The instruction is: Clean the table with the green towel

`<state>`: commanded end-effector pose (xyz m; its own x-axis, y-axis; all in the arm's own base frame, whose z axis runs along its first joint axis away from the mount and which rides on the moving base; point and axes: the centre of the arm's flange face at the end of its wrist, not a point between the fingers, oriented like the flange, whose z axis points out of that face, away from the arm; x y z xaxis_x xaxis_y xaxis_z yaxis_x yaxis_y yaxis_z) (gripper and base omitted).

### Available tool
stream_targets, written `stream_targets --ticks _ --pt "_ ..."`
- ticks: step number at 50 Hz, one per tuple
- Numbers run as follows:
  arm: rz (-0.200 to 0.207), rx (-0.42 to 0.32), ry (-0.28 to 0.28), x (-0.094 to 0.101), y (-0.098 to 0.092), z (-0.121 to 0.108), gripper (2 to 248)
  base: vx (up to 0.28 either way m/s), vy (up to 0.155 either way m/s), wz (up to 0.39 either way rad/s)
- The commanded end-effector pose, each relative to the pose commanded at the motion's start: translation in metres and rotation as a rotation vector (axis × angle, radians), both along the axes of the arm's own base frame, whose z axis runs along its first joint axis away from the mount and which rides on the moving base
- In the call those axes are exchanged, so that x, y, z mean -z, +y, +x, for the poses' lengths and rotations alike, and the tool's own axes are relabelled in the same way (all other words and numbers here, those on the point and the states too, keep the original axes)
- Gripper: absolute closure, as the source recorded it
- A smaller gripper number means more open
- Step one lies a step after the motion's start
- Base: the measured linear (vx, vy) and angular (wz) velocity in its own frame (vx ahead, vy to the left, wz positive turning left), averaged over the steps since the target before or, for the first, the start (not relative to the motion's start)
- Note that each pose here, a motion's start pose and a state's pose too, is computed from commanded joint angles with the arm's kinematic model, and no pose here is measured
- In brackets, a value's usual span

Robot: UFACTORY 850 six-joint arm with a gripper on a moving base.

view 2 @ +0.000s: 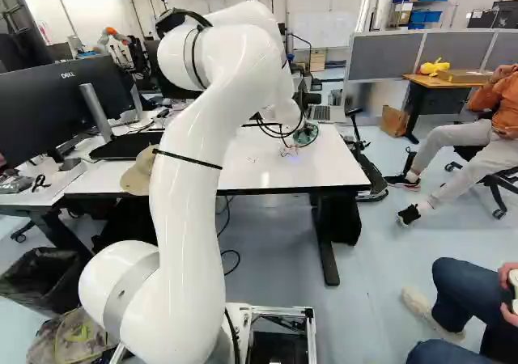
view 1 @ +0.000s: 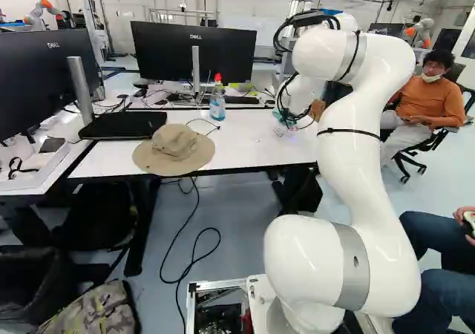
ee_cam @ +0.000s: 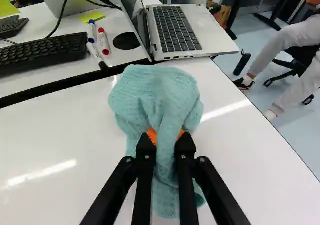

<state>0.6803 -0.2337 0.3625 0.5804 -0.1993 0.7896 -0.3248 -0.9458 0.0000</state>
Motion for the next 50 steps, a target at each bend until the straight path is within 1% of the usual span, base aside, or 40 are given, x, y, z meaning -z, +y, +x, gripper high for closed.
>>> stream_targets --ticks 31,39,50 --pt "-0.014 -0.001 -0.042 -0.038 0.003 -0.005 199 0.000 0.000 0.000" --pt "-0.013 -0.008 -0.037 -0.046 0.008 -0.006 199 0.000 0.000 0.000" --pt "-0.007 -0.023 -0.022 -0.058 0.020 -0.007 199 0.000 0.000 0.000"
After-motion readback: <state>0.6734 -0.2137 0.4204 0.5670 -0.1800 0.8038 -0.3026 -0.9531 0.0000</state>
